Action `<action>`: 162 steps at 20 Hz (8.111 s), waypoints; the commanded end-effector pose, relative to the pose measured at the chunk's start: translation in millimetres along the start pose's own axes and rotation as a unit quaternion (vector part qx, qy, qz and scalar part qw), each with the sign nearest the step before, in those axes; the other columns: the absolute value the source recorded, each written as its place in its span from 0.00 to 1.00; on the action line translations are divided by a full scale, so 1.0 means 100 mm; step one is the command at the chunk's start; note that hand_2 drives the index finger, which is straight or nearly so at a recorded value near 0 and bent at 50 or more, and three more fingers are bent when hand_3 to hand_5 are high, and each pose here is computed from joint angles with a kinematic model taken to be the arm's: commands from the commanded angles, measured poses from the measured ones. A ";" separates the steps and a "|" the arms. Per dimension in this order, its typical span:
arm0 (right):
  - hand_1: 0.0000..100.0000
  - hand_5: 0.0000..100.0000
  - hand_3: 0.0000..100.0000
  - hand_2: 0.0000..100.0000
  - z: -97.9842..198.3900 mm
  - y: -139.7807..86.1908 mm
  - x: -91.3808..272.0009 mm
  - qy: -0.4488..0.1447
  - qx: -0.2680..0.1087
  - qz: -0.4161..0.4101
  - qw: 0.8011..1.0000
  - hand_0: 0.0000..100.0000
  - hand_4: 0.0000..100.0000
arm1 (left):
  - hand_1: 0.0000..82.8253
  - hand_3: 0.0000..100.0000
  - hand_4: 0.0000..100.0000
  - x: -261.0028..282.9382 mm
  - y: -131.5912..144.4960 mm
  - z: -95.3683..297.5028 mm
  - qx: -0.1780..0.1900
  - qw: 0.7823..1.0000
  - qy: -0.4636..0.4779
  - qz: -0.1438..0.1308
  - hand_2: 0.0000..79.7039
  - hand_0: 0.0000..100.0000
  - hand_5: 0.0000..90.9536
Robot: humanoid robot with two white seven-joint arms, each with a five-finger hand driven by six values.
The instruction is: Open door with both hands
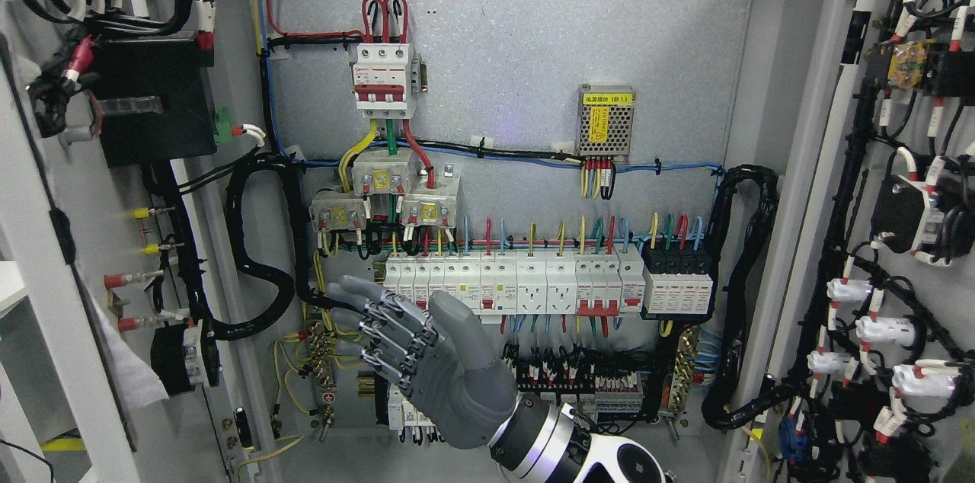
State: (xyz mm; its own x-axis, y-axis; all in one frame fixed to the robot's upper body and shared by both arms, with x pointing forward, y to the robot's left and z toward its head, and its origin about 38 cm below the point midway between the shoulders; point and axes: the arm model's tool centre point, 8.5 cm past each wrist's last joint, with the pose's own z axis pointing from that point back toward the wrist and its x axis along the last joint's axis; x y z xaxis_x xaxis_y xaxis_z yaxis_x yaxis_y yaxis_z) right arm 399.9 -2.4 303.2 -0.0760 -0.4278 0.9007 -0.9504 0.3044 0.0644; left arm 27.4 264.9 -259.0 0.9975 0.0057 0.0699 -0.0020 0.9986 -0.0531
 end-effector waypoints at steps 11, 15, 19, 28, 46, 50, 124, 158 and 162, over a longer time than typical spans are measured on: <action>0.00 0.00 0.00 0.00 -0.20 0.85 -0.48 0.054 0.121 -0.040 0.990 0.22 0.00 | 0.00 0.03 0.04 -0.03 0.02 0.00 0.002 1.000 0.002 0.000 0.03 0.30 0.00; 0.00 0.00 0.00 0.00 -0.27 0.84 -0.47 0.062 0.130 -0.032 0.989 0.22 0.00 | 0.00 0.03 0.04 -0.03 0.02 0.00 0.002 1.000 0.002 0.001 0.03 0.30 0.00; 0.00 0.00 0.00 0.00 -0.30 0.91 -0.51 0.071 0.144 -0.029 0.987 0.22 0.00 | 0.00 0.03 0.04 -0.01 0.04 0.00 0.002 1.000 0.000 0.000 0.03 0.30 0.00; 0.00 0.00 0.00 0.00 -0.38 0.92 -0.58 0.093 0.157 -0.018 0.983 0.22 0.00 | 0.00 0.03 0.04 -0.08 0.04 0.01 0.002 1.000 0.007 0.002 0.03 0.30 0.00; 0.00 0.00 0.00 0.00 -0.53 0.86 -0.64 0.123 0.174 0.009 0.977 0.22 0.00 | 0.00 0.03 0.04 -0.08 0.04 0.01 0.002 1.000 0.005 0.002 0.03 0.30 0.00; 0.00 0.00 0.00 0.00 -0.56 0.87 -0.60 0.123 0.178 0.017 0.976 0.22 0.00 | 0.00 0.03 0.04 -0.07 0.03 0.00 0.001 1.000 0.005 0.002 0.03 0.30 0.00; 0.00 0.00 0.00 0.00 1.63 0.36 -0.68 0.010 -0.173 0.130 0.976 0.22 0.00 | 0.00 0.03 0.04 1.88 -0.80 1.79 -0.296 0.803 -0.479 -0.194 0.03 0.30 0.00; 0.00 0.00 0.00 0.00 3.86 0.63 -1.37 0.091 -0.397 0.165 0.898 0.22 0.00 | 0.00 0.03 0.04 2.13 -0.34 3.80 -0.282 0.550 -0.730 -0.291 0.03 0.30 0.00; 0.00 0.00 0.00 0.00 3.95 0.72 -1.39 0.089 -0.402 0.167 0.896 0.22 0.00 | 0.00 0.03 0.04 2.03 -0.05 3.80 -0.243 0.569 -0.735 -0.278 0.03 0.30 0.00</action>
State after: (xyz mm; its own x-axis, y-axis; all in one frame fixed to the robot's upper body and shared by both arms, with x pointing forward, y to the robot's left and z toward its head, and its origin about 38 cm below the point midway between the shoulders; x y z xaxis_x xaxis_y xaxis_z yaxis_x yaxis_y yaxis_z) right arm 234.7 -232.1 31.4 -0.2389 -0.1257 0.9629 -0.4160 0.9092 0.0155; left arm 212.9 240.6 114.1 -0.2442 0.1698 0.9547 0.7345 0.6752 0.0678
